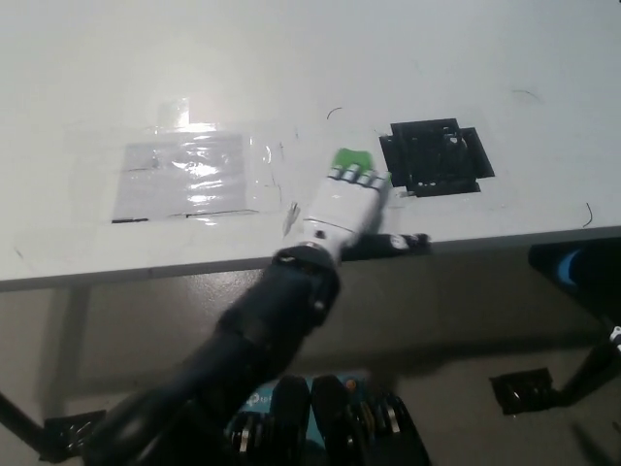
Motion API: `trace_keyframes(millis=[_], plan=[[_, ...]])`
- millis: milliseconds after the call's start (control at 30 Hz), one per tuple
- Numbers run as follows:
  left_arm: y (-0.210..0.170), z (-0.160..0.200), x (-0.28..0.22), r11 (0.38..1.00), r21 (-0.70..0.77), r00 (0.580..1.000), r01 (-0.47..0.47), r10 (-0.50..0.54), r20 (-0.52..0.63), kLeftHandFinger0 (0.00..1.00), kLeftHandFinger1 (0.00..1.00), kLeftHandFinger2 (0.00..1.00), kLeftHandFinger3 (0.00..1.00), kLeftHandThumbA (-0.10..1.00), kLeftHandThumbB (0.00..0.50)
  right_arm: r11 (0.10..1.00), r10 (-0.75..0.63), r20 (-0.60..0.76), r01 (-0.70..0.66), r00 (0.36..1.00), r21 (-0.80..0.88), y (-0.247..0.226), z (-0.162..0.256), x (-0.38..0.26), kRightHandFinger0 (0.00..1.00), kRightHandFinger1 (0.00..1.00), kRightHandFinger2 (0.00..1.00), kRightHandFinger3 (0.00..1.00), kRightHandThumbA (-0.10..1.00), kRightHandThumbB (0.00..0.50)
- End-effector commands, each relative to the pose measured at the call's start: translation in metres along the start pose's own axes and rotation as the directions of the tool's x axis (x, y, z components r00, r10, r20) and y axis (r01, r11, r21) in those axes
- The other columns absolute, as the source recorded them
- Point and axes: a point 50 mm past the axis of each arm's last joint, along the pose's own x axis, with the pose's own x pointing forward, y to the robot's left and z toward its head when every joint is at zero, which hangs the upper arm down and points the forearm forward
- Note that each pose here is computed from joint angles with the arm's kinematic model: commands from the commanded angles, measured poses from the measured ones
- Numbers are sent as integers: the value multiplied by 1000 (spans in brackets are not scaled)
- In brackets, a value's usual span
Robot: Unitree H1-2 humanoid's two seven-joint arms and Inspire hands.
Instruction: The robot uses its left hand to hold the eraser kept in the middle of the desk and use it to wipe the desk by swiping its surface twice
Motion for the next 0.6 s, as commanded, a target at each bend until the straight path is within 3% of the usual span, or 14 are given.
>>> trace_keyframes(millis=[0,100,233,267,333,433,533,567], plan=[[-88,-87,-57,926,-152,904,345,-372,-212,1000,1000,1000,1000,1000,485,999,-36,83,33,996,40,-1,20,7,1000,1000,1000,1000,1000,308],[-89,-104,-63,919,-220,887,327,-378,-265,1000,1000,1000,1000,1000,494,999,-45,88,43,995,27,-5,18,6,1000,1000,1000,1000,1000,308],[-91,-124,-72,898,-345,870,274,-384,-309,1000,1000,1000,1000,1000,470,998,-52,83,48,995,46,-7,19,6,1000,1000,1000,1000,1000,321],[-94,-135,-78,893,-370,858,255,-385,-339,1000,1000,1000,1000,1000,490,997,-53,78,48,996,67,-7,19,6,1000,1000,1000,1000,1000,300],[-96,-144,-83,883,-409,846,229,-388,-365,1000,1000,1000,1000,1000,468,997,-54,78,49,995,67,-8,17,7,1000,1000,1000,1000,1000,299],[-105,-162,-99,844,-507,798,172,-422,-431,1000,1000,1000,1000,1000,474,997,-62,84,57,995,56,-11,16,7,1000,1000,1000,1000,1000,270],[-111,-169,-107,829,-542,786,138,-425,-449,1000,1000,1000,1000,1000,499,996,-69,84,65,994,55,-13,15,6,1000,1000,1000,1000,1000,266],[-116,-176,-115,818,-563,777,114,-427,-463,1000,1000,1000,1000,1000,452,996,-71,85,67,994,55,-13,15,6,1000,1000,1000,1000,1000,271]])
